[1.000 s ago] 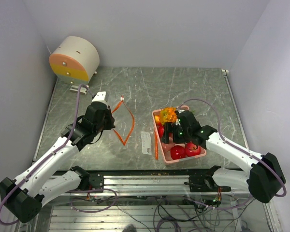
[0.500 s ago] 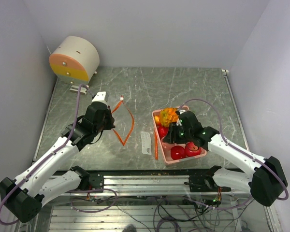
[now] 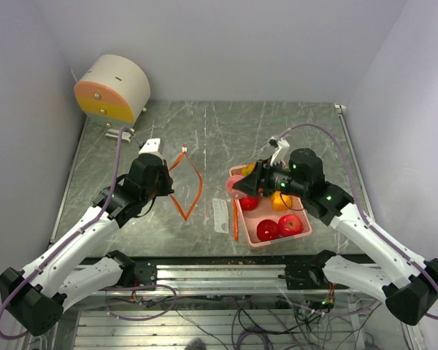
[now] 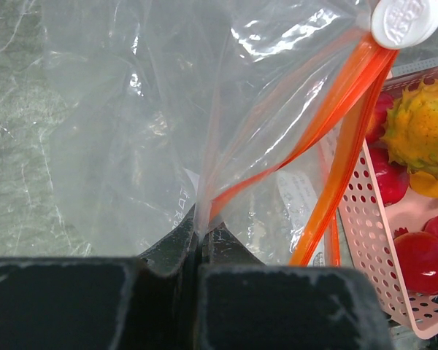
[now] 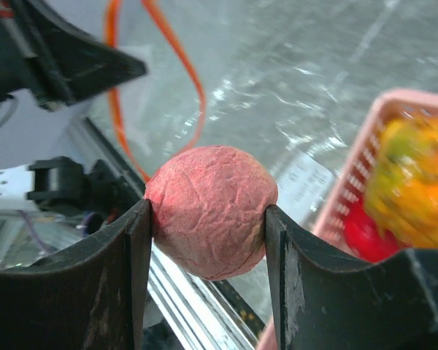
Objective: Place the food in the zip-top bag and seal the zipper
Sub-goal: Pick up the fake fruit from the bin, then place the fake fruit in the zipper food storage bag.
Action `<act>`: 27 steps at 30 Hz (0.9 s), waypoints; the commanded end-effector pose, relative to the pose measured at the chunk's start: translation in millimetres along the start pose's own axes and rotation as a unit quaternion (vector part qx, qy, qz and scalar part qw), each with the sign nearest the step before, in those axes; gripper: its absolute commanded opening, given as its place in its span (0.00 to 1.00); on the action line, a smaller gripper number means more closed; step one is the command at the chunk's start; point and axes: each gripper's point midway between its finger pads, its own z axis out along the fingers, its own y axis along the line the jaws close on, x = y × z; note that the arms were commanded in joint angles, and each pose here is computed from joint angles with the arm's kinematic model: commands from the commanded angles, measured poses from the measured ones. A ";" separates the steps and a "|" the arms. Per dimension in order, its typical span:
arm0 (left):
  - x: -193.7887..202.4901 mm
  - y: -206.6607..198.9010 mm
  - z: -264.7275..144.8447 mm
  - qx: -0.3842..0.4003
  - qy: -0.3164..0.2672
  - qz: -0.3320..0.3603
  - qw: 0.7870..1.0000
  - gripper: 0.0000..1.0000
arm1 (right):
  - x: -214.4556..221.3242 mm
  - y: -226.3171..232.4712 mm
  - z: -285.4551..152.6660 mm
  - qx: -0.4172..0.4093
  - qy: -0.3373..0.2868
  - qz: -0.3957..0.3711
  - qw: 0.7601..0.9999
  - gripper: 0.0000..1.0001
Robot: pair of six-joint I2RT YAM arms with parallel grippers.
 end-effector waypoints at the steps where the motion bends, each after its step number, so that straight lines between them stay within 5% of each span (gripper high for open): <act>1: -11.0 -9.2 -7.3 0.015 -0.007 0.003 1.000 0.07 | -23.3 63.4 14.8 -0.169 -0.041 -0.008 0.985 0.00; 10: -16.5 -17.2 -16.4 0.032 -0.001 0.006 0.999 0.07 | -24.2 137.6 78.0 -0.256 -0.072 -0.022 0.964 0.00; 21: -19.3 -34.8 -43.7 0.095 -0.004 -0.029 0.995 0.07 | -41.6 73.0 147.1 -0.068 -0.151 0.010 0.986 0.02; 25: -24.3 -43.1 -53.0 0.122 -0.013 -0.042 0.992 0.07 | -45.5 76.8 156.8 -0.027 -0.155 -0.018 0.987 0.26; 27: -23.8 -41.9 -53.1 0.120 -0.014 -0.043 0.992 0.07 | -47.7 80.7 152.9 -0.016 -0.163 -0.030 0.986 0.53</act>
